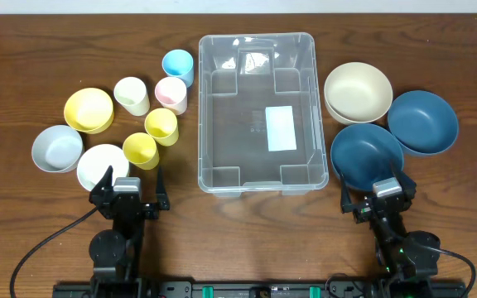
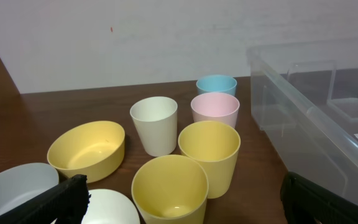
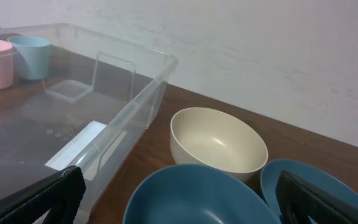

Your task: Pack container

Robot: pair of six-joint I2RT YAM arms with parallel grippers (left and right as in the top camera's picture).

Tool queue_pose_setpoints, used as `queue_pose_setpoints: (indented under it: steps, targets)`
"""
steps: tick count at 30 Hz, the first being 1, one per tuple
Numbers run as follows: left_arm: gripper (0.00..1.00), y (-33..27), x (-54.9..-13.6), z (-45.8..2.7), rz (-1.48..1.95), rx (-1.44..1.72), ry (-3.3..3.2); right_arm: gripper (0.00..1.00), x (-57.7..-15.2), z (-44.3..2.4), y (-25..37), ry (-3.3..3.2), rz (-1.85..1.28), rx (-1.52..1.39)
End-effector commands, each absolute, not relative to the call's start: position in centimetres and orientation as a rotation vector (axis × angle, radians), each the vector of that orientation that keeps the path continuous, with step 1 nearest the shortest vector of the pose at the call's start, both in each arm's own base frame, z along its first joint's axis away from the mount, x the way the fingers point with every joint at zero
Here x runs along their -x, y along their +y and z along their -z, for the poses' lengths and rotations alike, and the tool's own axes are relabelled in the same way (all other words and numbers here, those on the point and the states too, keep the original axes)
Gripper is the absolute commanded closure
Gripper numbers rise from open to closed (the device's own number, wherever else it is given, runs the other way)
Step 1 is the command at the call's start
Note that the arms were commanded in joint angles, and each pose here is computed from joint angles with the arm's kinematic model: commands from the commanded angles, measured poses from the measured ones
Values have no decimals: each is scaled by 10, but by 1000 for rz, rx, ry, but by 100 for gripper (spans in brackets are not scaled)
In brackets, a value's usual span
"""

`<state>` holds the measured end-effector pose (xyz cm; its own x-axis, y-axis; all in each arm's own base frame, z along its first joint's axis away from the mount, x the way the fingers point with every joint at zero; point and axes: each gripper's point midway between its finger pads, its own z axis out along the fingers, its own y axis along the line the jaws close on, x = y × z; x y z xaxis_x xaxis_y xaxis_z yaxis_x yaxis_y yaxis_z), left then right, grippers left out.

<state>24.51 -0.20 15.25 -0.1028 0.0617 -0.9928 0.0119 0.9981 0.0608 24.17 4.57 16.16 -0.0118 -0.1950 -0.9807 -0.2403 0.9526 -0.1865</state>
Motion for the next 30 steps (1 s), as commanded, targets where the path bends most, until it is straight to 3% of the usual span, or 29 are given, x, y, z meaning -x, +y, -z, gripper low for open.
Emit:
queue_pose_setpoints:
  steps: [1, 30]
  targets:
    - [2, -2, -244, -137, -31, -48, 1723, 1, -242, -161, 45, 1589, -25, 351]
    - [2, -11, -244, -137, -5, -79, 1721, 1, -242, -161, 45, 1589, -25, 351]
